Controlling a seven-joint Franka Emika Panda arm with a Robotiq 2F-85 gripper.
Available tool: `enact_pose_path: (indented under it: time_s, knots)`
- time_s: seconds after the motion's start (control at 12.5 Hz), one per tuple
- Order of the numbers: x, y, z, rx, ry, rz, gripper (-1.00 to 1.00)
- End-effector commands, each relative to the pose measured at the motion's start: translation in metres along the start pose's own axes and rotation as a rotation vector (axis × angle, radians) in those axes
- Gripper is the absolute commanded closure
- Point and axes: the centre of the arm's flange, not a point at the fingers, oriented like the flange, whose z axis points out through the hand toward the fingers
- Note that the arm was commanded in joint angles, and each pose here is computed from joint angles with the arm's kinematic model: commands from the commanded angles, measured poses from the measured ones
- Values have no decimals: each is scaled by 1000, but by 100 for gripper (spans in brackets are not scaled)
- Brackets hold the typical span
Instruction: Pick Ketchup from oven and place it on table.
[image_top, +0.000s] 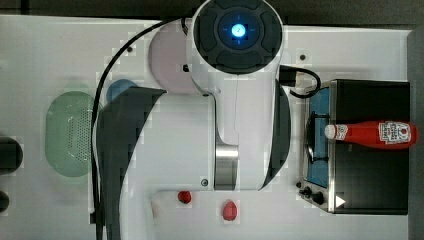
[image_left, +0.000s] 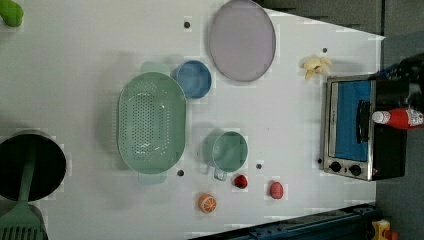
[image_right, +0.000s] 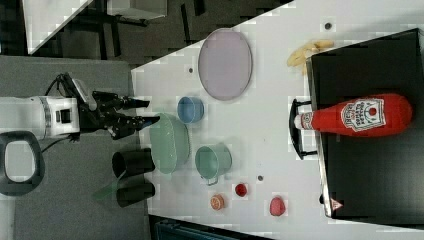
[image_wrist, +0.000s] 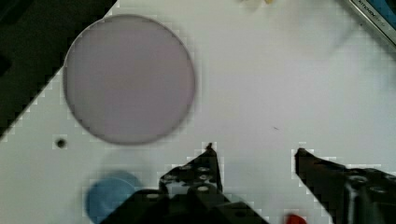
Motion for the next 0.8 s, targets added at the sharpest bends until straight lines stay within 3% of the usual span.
enact_pose_path:
  time_s: [0.08, 0.24, 0.64, 0.8]
  knots:
    - [-72, 130, -80, 22, -5, 2, -58]
    - [-71, 130, -80, 23, -4, 4, -100]
    - [-23, 154, -78, 103, 42, 102, -100]
    - [10, 175, -66, 119, 38, 176, -100]
